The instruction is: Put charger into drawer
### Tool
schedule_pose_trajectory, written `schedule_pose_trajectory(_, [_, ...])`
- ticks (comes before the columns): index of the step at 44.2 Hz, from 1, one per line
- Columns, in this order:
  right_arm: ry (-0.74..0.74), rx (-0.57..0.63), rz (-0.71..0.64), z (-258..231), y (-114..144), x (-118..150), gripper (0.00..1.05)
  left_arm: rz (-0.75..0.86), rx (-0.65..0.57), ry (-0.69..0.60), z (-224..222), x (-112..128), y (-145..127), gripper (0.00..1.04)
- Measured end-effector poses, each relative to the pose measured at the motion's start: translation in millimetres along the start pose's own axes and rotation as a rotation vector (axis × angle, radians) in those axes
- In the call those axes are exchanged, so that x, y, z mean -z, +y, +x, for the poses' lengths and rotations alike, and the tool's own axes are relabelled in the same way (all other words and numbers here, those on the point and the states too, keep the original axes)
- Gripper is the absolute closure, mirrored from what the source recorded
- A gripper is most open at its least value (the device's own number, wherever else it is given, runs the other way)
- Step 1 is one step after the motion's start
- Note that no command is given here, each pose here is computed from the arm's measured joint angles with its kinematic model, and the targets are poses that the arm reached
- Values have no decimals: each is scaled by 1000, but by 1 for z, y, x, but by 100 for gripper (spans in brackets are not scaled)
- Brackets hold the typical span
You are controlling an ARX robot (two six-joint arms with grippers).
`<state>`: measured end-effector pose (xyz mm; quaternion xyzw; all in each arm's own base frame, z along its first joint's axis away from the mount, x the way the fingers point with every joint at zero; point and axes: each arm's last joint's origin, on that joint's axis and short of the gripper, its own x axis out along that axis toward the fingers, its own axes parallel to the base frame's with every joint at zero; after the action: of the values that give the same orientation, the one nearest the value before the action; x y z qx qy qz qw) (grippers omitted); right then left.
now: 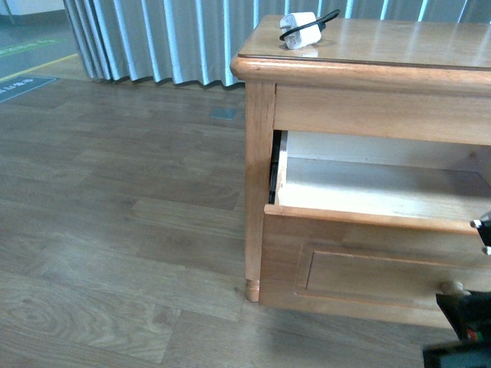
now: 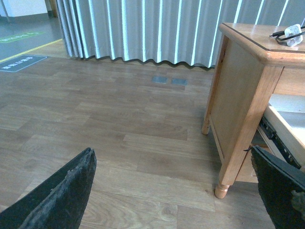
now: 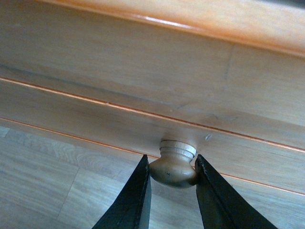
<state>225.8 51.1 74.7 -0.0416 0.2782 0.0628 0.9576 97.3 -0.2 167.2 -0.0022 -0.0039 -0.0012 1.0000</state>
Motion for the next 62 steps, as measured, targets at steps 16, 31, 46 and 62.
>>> schedule_pose_trajectory(16, [-22,-29,35,-50,-5,-11,33,0,0,0,0,0,0,6])
schedule_pose_trajectory(31, [-126,35,84,-125,-28,-34,9,0,0,0,0,0,0,6])
schedule_pose_trajectory(46, [-310,28,142,-172,-45,-24,8,0,0,0,0,0,0,6])
schedule_pose_trajectory(62, [-357,136,227,-167,-58,-7,8,0,0,0,0,0,0,6])
